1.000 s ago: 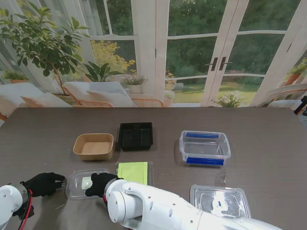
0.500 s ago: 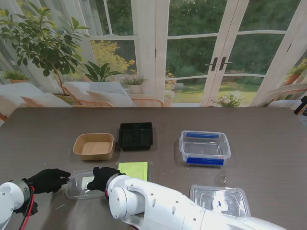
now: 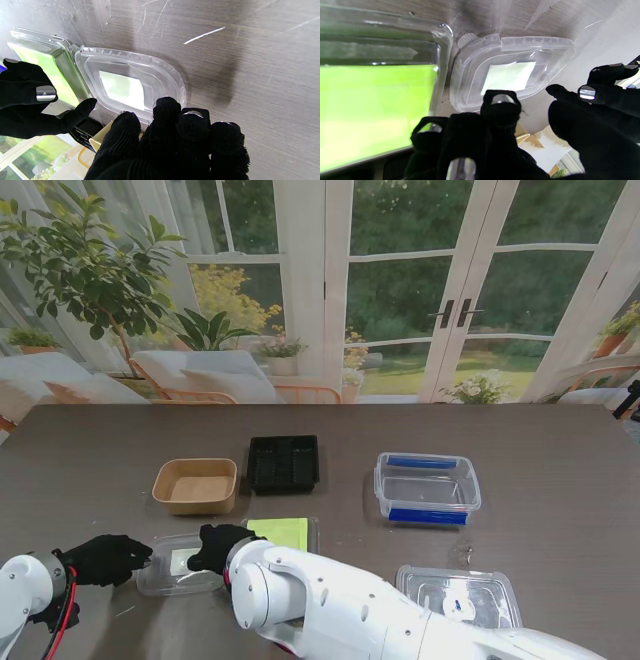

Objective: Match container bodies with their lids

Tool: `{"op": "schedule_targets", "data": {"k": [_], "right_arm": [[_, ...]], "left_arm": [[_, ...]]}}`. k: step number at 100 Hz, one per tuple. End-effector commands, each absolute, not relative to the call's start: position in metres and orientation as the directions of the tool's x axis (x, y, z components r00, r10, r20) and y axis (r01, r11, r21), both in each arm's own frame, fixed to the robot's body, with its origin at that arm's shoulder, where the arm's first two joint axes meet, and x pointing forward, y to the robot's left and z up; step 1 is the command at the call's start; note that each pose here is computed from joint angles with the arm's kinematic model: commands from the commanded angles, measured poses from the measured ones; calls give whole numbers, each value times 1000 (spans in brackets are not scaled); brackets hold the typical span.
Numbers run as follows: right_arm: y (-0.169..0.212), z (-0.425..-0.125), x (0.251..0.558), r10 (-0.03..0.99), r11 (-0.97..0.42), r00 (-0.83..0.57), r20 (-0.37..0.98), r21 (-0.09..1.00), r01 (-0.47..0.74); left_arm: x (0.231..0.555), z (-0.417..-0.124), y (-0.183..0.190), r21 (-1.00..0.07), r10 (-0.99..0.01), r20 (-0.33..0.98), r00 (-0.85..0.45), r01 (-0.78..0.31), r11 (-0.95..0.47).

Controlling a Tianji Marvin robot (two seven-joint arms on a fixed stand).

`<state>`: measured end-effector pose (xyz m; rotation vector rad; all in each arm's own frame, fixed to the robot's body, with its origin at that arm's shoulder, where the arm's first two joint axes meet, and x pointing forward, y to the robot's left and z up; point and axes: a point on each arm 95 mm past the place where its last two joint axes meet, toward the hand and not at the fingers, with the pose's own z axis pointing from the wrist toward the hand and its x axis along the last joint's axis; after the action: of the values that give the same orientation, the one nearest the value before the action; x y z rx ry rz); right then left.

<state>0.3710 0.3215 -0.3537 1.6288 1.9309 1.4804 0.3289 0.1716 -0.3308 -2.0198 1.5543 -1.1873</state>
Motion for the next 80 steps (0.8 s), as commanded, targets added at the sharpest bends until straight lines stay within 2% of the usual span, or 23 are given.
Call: {"op": "schedule_targets", "data": {"k": [1,48,80], "right_arm": [[320,-355,370,835,-109,-362,414,770,629],[315,-355,374,844,-106,-356,401,776,622],[312,-355,375,855,-77,-367,366,790,608]], "left_arm": [[327,-336,172,-664,-912,405,65,-664,-343],[332,-344,176,-673,-940,336,57,-684,-282],[330,-343,175,-689,-939,341,53,-666,-288]]}}
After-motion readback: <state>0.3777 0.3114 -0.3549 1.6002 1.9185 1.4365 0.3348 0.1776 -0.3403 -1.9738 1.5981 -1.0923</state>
